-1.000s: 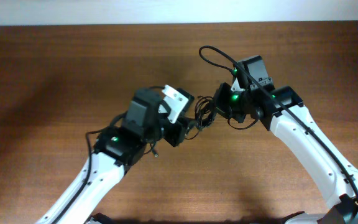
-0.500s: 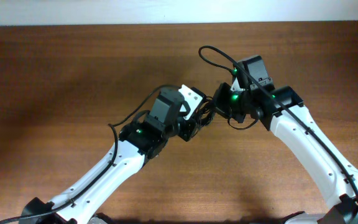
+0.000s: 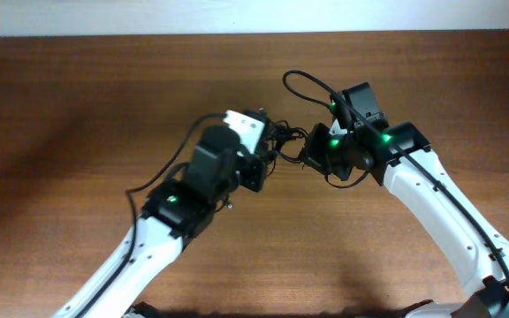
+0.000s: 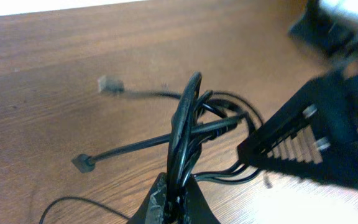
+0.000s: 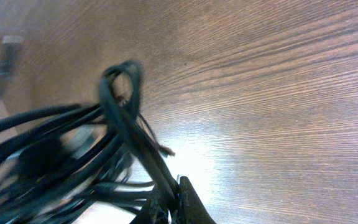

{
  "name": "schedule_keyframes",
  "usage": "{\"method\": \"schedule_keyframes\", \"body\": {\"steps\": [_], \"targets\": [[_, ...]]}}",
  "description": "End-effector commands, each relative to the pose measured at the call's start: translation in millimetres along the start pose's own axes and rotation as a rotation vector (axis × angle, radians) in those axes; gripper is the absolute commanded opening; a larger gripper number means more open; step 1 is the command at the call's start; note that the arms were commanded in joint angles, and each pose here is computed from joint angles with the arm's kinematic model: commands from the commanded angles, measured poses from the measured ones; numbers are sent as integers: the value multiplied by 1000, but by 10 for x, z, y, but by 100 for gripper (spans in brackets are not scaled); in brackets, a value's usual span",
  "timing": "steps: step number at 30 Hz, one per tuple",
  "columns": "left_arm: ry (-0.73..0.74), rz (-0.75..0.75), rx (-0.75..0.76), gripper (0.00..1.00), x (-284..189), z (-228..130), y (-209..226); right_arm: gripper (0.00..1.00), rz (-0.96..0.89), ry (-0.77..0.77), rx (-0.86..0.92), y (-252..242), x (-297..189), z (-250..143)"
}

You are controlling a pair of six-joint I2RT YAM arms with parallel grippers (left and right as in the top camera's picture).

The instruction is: Untangle cables

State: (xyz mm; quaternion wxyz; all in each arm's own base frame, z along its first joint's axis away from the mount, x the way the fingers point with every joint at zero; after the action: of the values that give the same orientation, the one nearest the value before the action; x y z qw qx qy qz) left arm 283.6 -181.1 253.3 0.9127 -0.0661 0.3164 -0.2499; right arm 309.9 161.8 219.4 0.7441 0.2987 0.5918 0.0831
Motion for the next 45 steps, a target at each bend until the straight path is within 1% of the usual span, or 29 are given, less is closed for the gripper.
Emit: {"method": "schedule_keyframes", "body": {"steps": [1, 3, 5, 6, 7, 8, 9, 10, 12, 14, 16, 17, 19, 20, 22, 26, 28, 29, 32, 34, 35, 36, 38, 40, 41, 42, 43, 44, 45], "targets": [[-101, -89, -117, 0, -335, 248, -5, 4, -99, -65, 6, -126, -18, 54], [-51, -167, -112, 0, -355, 192, -55, 4, -193, -140, 8, -227, -40, 122], [-40, -218, -123, 0, -417, 204, -12, 4, -212, -143, 8, -259, -48, 124], [-46, -240, -84, 0, -447, 220, 22, 4, -191, -128, -41, -227, -65, 127], [-40, -248, -48, 0, -454, 208, 49, 15, -174, -132, -80, -177, -118, 142], [-22, -246, 61, 0, -451, 152, 57, 29, -156, -147, -122, -98, -242, 154], [8, -238, 198, 0, -447, 69, 75, 35, -141, -165, -155, 6, -466, 143], [19, -238, 268, 0, -447, 34, 80, 35, -130, -177, -159, 95, -707, 109], [12, -239, 333, 0, -447, 33, 80, 35, -123, -180, -193, 162, -983, 28], [10, -243, 348, 0, -448, 33, 76, 41, -98, -199, -221, 196, -1082, -3], [5, -314, 372, 0, -467, 24, 7, 41, -41, -158, -227, 255, -1054, -36], [-5, -421, 423, 0, -505, 4, -91, 41, -12, -152, -320, 310, -1025, -18], [-20, -512, 472, 0, -546, -12, -171, 45, 15, -166, -491, 357, -1028, 28], [-22, -547, 470, 0, -564, -18, -201, 47, 122, -138, -628, 441, -1051, 8], [-32, -636, 472, 0, -618, -25, -257, 53, 286, -87, -803, 527, -1103, -70], [-94, -748, 431, 0, -756, 76, -131, 53, 271, -8, -857, 417, -1082, -184], [-175, -879, 461, 0, -896, 171, -146, 52, 308, 18, -964, 410, -1089, -254], [-192, -872, 472, 0, -903, 199, -127, 52, 356, 36, -1010, 429, -1103, -304], [-220, -877, 408, 0, -939, 355, -144, 52, 376, 60, -1017, 412, -1079, -340], [-268, -879, 402, 0, -984, 489, -173, 52, 390, 92, -999, 368, -1017, -379], [-279, -845, 380, 0, -969, 534, -156, 52, 386, 117, -983, 313, -951, -404], [-272, -771, 311, 0, -914, 569, -103, 52, 380, 137, -971, 274, -916, -426], [-264, -608, 113, 0, -811, 656, 38, 51, 354, 154, -959, 226, -890, -440], [-270, -503, -35, 0, -757, 710, 146, 51, 284, 162, -952, 155, -873, -430], [-268, -485, -82, 3, -747, 720, 169, 52, 224, 153, -957, 107, -858, -399], [-251, -481, -95, 0, -735, 693, 177, 52, 184, 142, -957, 78, -850, -368], [-228, -475, -112, 0, -719, 657, 187, 52, 121, 127, -937, 32, -841, -325], [-191, -455, -168, 0, -691, 603, 215, 52, 66, 114, -899, -5, -835, -287], [-156, -411, -253, 0, -656, 552, 268, 52, 53, 106, -872, -8, -834, -272]]}}
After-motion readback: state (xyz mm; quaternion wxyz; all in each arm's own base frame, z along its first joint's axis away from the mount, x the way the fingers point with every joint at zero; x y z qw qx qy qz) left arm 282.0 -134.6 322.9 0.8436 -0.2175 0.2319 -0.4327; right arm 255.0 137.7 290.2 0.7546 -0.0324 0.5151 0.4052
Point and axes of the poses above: each gripper's point midway between its finger pads, its own x axis out along the fingers, its own y axis along the line the jaws close on, z = x × y, the point moved 7 cm from there along -x, back along the fingers, and after that the axes turned 6 degrees about -x, right-handed, at the moved point
